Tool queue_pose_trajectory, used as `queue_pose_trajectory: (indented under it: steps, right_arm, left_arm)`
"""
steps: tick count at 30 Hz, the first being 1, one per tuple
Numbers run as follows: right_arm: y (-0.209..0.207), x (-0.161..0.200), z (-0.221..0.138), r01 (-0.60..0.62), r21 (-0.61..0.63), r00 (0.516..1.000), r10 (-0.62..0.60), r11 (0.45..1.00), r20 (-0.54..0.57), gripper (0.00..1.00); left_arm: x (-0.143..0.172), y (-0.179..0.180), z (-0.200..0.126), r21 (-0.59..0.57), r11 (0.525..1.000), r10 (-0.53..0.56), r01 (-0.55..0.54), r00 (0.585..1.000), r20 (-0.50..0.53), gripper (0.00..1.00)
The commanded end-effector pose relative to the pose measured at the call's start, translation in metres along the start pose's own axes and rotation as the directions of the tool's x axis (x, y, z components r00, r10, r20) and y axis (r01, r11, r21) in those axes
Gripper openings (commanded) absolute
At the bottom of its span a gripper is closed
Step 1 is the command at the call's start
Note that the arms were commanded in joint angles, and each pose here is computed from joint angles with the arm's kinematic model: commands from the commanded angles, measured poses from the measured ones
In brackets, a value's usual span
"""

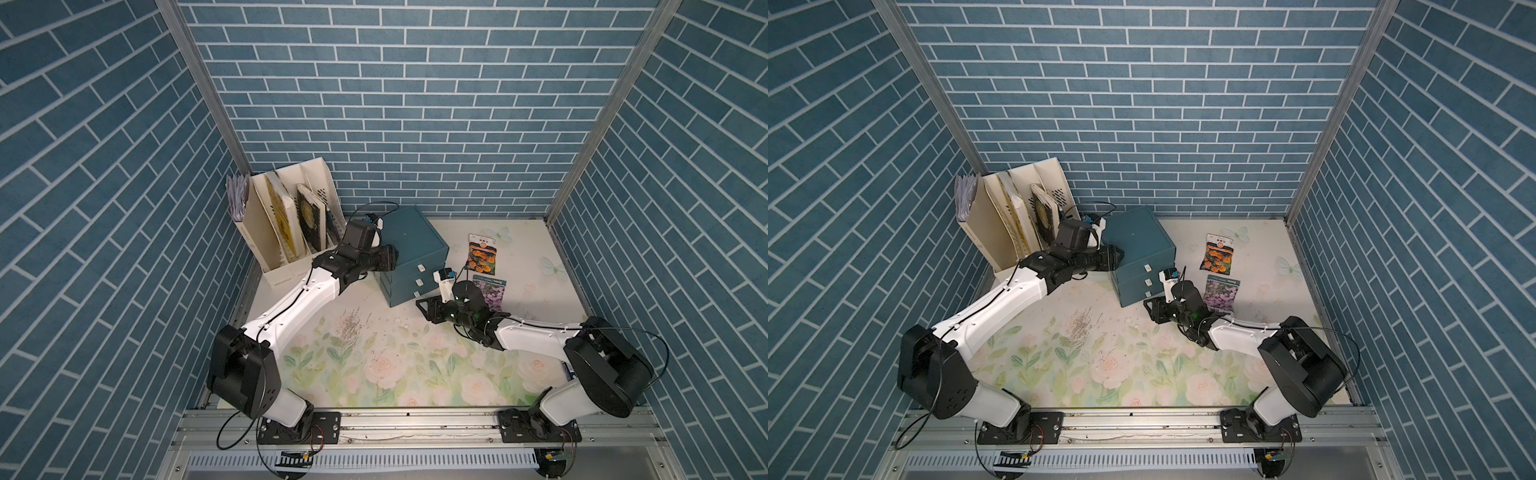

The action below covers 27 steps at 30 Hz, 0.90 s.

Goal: Take the seed bags out of the drawer
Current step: Close the drawer in the storage box, then open the drawer in the storage box.

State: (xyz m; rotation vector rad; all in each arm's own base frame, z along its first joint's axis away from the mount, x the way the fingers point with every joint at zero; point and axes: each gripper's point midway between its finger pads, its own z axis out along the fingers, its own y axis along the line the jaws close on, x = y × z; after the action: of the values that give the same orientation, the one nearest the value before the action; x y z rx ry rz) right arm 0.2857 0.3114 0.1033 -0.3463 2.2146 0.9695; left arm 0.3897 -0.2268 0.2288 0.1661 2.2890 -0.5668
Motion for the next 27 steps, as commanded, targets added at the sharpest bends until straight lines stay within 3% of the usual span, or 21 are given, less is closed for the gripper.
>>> queue_pose_trajectory:
  steps: [1,13,27]
  right_arm:
    - [0.013,0.001,0.007,-0.095,-0.117,0.995,0.094,0.989,-0.016,0.51]
    - [-0.004,-0.013,0.025,-0.233,-0.148,0.971,0.238,0.961,0.017,0.44]
    - [-0.020,-0.021,0.040,-0.286,-0.113,0.956,0.292,0.952,0.034,0.38]
  left_arm:
    - [0.054,0.015,0.018,-0.034,0.999,0.020,-0.027,0.981,-0.191,0.64]
    - [0.055,0.017,0.018,-0.041,0.999,0.021,-0.029,0.981,-0.193,0.64]
    - [0.054,0.016,0.020,-0.038,0.999,0.028,-0.036,0.981,-0.194,0.64]
